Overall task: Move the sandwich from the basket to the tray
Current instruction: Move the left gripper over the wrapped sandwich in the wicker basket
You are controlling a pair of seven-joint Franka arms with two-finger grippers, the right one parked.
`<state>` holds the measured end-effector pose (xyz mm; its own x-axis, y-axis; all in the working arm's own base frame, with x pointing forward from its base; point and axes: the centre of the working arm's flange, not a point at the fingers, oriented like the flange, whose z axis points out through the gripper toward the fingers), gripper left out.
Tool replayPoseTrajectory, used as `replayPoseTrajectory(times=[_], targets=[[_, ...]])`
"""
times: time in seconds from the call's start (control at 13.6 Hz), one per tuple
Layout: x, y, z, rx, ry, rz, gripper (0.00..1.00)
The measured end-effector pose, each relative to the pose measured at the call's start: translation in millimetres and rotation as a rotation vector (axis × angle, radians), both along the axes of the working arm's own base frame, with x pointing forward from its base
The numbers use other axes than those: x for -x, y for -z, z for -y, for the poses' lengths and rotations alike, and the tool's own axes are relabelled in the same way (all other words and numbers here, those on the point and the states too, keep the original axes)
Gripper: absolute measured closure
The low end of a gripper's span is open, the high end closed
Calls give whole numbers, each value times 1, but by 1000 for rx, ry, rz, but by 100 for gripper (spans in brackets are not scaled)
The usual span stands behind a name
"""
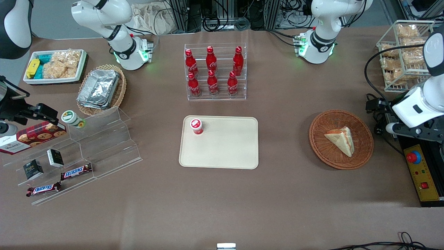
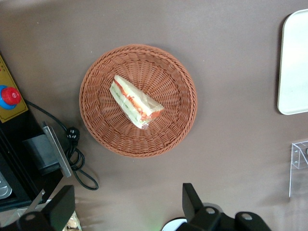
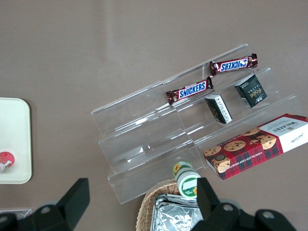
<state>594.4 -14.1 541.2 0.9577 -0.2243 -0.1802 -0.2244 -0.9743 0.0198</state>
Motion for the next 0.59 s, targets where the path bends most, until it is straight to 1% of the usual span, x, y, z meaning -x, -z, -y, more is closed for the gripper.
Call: replayPoseTrajectory(times=[0.29, 0.37, 0.44, 0.51, 0.59], targets=[[-2, 7, 1, -1, -10, -17, 0], [-3, 11, 1, -4, -29, -27, 0], [-4, 19, 0, -14, -81, -42, 0], [-4, 29, -2, -34, -173, -56, 0], [-6, 39, -4, -55, -277, -60, 0]])
